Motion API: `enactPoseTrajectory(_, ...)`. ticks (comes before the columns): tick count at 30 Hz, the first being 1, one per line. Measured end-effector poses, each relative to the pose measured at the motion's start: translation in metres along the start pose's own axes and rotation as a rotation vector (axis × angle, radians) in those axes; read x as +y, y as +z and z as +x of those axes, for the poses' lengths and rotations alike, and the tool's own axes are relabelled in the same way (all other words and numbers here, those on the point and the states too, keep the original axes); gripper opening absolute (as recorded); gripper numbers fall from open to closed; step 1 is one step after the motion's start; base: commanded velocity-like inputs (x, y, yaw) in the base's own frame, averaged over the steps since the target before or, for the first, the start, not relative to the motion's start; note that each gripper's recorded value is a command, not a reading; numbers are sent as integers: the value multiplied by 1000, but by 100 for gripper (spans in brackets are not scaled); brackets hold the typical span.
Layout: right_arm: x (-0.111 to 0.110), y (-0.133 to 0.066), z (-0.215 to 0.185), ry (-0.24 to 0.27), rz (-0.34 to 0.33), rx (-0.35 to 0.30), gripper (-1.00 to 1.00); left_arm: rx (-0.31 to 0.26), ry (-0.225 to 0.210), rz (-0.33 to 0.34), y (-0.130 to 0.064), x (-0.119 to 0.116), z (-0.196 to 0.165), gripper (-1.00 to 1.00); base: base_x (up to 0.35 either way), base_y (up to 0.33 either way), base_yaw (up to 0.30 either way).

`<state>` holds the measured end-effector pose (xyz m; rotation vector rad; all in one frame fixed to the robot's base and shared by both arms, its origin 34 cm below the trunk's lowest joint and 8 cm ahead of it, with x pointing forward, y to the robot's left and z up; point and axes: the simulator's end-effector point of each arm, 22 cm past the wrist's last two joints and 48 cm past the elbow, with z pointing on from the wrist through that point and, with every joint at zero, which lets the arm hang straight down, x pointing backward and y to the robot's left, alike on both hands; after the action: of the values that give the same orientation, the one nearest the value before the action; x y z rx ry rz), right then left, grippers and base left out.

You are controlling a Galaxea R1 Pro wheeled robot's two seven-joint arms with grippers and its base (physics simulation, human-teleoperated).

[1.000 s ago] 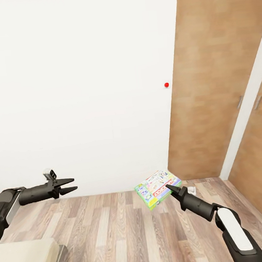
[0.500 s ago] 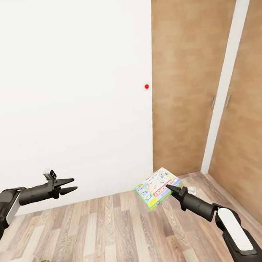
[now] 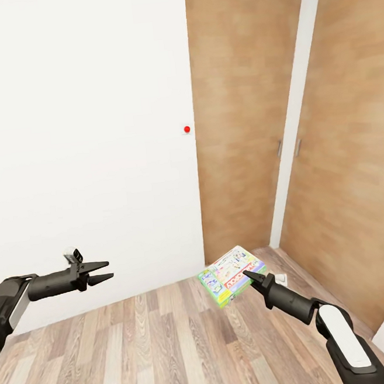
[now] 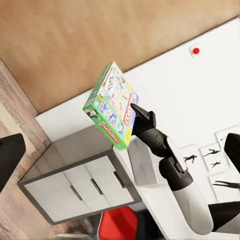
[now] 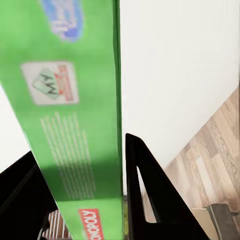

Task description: Put all the toys in the child's room - the three board games (two on the bed and one on the table), the two jigsaw puzzles on the table, and the tennis ball on the table - inside the toy box on the table in the child's room.

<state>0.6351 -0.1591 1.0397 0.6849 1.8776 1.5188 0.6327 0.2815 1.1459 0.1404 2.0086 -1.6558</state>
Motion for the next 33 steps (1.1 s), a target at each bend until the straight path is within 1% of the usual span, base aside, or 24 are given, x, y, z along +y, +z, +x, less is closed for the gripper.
enactPoseTrajectory(8, 0, 0, 0, 0, -1, 0, -100, 0, 0, 0, 0, 0, 0, 100, 0, 0, -280)
enactPoseTrajectory(14, 4, 0, 0, 0, -19, -1, -100, 0, 1, -1, -1, 0, 0, 100, 0, 0, -280)
enactPoseTrajectory(21, 5, -3, -4, 2, -23, -10, -100, 0, 1, -1, -1, 0, 0, 100, 0, 0, -280)
enactPoseTrajectory(26, 9, -3, -5, -4, -31, -13, -100, 0, 2, -1, -1, 0, 0, 100, 0, 0, -280)
enactPoseTrajectory(28, 14, -3, -7, -12, -42, -16, -100, 0, 2, -1, -1, 0, 0, 100, 0, 0, -280)
enactPoseTrajectory(30, 28, -5, -10, -30, -72, -22, -100, 0, 2, -1, -1, 0, 0, 100, 0, 0, -280)
enactPoseTrajectory(33, 51, -11, -20, -69, -126, -44, -100, 0, 2, -1, -1, 0, 0, 100, 0, 0, -280)
